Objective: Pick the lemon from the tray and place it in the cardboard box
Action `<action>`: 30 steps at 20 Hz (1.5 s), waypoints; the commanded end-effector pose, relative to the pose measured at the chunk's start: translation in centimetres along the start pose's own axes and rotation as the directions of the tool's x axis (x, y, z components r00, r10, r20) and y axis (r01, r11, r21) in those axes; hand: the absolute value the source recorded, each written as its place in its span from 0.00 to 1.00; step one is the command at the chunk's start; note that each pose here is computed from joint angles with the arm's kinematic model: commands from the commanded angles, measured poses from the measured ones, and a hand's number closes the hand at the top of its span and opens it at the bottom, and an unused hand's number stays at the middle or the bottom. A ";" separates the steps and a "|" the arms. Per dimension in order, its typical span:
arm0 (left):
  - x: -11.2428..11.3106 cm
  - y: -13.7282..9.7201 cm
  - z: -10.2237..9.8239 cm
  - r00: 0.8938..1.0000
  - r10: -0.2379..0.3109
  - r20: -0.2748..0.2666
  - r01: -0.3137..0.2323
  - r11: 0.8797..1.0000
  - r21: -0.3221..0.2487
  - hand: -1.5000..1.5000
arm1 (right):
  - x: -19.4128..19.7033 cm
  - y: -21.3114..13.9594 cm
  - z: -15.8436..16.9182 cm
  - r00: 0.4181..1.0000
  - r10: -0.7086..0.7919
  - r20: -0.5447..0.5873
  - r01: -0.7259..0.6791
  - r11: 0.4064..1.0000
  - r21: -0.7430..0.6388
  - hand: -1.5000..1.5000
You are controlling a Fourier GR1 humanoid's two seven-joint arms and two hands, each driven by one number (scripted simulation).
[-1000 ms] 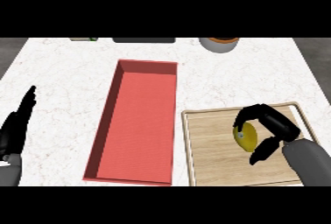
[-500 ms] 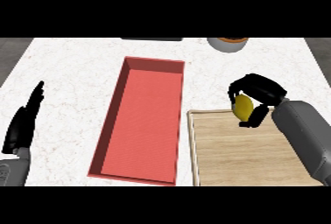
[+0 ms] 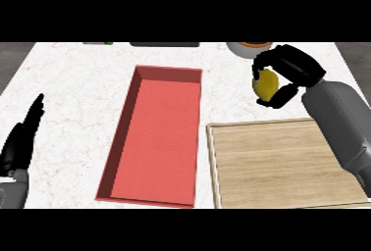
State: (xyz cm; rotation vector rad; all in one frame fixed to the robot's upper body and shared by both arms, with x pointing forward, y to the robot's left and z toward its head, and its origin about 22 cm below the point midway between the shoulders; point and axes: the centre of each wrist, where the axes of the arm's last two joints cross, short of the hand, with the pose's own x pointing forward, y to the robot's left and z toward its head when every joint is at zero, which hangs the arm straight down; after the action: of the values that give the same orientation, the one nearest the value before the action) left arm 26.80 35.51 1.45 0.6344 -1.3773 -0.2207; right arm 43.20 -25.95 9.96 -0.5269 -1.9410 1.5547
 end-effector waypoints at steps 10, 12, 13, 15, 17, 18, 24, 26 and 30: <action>-0.3 -0.4 0.4 1.000 -0.007 -0.028 0.007 1.000 0.014 0.50 | 6.5 -2.1 -6.8 0.945 -0.196 0.261 0.214 0.976 -0.041 1.00; -0.7 1.1 1.2 1.000 -0.006 -0.022 0.006 1.000 0.007 0.50 | 9.5 -3.6 -9.0 0.923 -0.274 0.271 0.293 0.956 -0.028 1.00; -0.4 1.4 0.4 1.000 -0.017 -0.025 0.017 1.000 0.019 0.50 | 9.8 -4.8 -9.4 0.926 -0.262 0.272 0.277 0.961 -0.017 1.00; 0.1 -0.2 1.5 1.000 0.002 -0.006 -0.002 1.000 0.019 0.50 | 11.3 -4.7 -11.3 0.918 -0.309 0.250 0.325 0.945 -0.023 1.00; -1.3 0.2 0.6 1.000 -0.017 -0.018 0.017 0.999 0.027 0.50 | 13.8 -5.5 -12.1 0.902 -0.357 0.245 0.370 0.929 -0.009 1.00; -0.9 0.4 0.8 1.000 0.009 -0.011 -0.009 1.000 0.009 0.50 | 15.0 -4.9 -13.3 0.898 -0.370 0.240 0.383 0.924 -0.009 1.00; 0.7 1.2 0.0 1.000 -0.008 -0.005 0.008 1.000 -0.012 0.50 | 18.3 -2.3 -15.9 0.884 -0.450 0.129 0.448 0.893 0.045 1.00; 1.1 -0.5 0.0 1.000 -0.009 0.003 0.009 1.000 0.005 0.50 | 19.2 -1.9 -16.7 0.879 -0.459 0.126 0.455 0.888 0.061 1.00; 1.0 -0.8 0.2 1.000 -0.009 0.014 0.009 1.000 -0.015 0.50 | 20.5 -0.4 -18.0 0.889 -0.448 0.092 0.447 0.894 0.035 1.00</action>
State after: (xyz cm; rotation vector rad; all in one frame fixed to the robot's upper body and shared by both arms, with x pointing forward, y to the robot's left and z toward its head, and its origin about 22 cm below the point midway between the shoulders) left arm 26.86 35.07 1.53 0.6298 -1.3799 -0.2302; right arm 40.03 -1.53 18.37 0.0513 -1.9772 1.3235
